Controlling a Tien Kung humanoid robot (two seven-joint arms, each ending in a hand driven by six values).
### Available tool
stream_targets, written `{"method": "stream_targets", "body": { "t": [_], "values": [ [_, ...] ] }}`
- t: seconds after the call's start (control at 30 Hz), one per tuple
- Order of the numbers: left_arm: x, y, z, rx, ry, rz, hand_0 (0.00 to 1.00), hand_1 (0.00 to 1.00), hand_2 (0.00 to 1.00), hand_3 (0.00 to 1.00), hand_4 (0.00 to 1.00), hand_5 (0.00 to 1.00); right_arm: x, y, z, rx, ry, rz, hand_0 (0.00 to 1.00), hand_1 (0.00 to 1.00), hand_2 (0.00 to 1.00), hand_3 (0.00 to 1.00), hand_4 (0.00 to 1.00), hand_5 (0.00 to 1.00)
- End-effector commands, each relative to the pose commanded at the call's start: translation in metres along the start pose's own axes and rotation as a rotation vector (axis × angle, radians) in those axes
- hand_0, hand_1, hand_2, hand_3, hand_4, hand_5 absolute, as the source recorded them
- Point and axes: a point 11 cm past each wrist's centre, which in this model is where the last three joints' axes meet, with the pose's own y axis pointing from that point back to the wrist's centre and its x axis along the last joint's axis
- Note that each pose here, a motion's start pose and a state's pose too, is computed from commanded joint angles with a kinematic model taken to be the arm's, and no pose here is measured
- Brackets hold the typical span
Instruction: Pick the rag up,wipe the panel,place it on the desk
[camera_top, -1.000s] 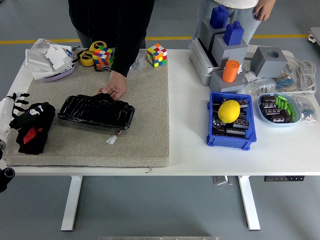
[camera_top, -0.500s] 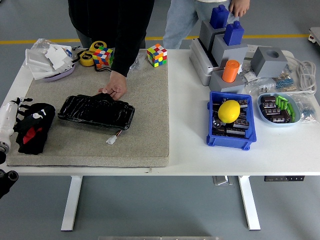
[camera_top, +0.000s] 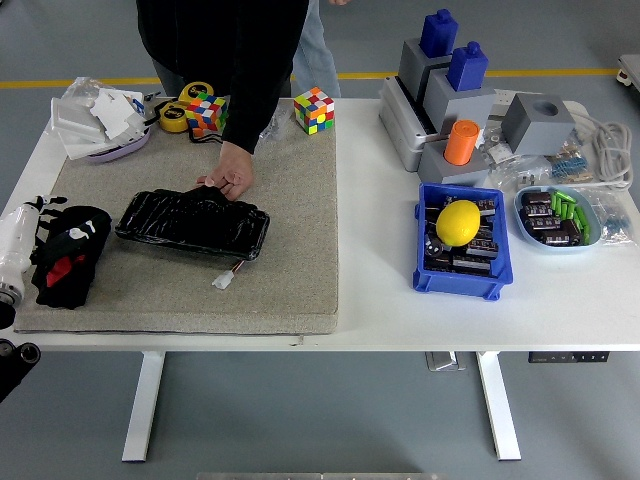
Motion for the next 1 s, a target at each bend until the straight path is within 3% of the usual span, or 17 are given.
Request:
{"method": "stream_targets", "body": {
  "t": [0.33,0.37,0.53,0.57,0.73,0.77,1.0],
  "values": [
    [-0.0041,0.0006,-0.0009,0.009,-0.021,-0.006,0.402,0.612,0.711,0.794,0.998,0.815,-0.0016,0.0001,-0.0016,0.005,-0.001,-0.005,0.723,0.648,0.678,0.630,0.998,0.608],
    [-0.0040,0.0006,-0.0005,0.008,-0.022,-0.006,0.403,0.612,0.712,0.795,0.998,0.684,-0.0017,0.0001,-0.0019,0.005,-0.001,-0.005,0.723,0.648,0.678,0.632,0.998,0.613],
    [-0.0040,0.0008,-0.0004,0.008,-0.032,-0.004,0.403,0.612,0.712,0.795,0.998,0.684,-0.0020,0.0002,-0.0028,0.009,-0.003,-0.005,0.723,0.648,0.678,0.632,0.998,0.613],
    [-0.0043,0.0008,-0.0005,0.008,-0.034,-0.004,0.402,0.610,0.707,0.791,0.998,0.565,-0.0020,0.0002,-0.0029,0.009,-0.004,-0.005,0.724,0.648,0.678,0.632,0.998,0.618],
    [-0.0057,0.0018,-0.0027,0.014,-0.047,-0.001,0.402,0.610,0.707,0.791,0.998,0.565,-0.0020,0.0002,-0.0027,0.010,-0.006,-0.004,0.724,0.648,0.678,0.632,0.998,0.618],
    [-0.0060,0.0018,-0.0032,0.017,-0.051,0.000,0.396,0.601,0.705,0.792,0.998,0.368,-0.0019,0.0002,-0.0028,0.010,-0.007,-0.004,0.724,0.648,0.678,0.634,0.998,0.620],
    [-0.0089,0.0030,-0.0064,0.027,-0.063,-0.007,0.397,0.603,0.705,0.793,0.998,0.350,-0.0016,0.0003,-0.0040,0.012,-0.009,-0.003,0.724,0.649,0.677,0.634,0.998,0.623]
  ]
}}
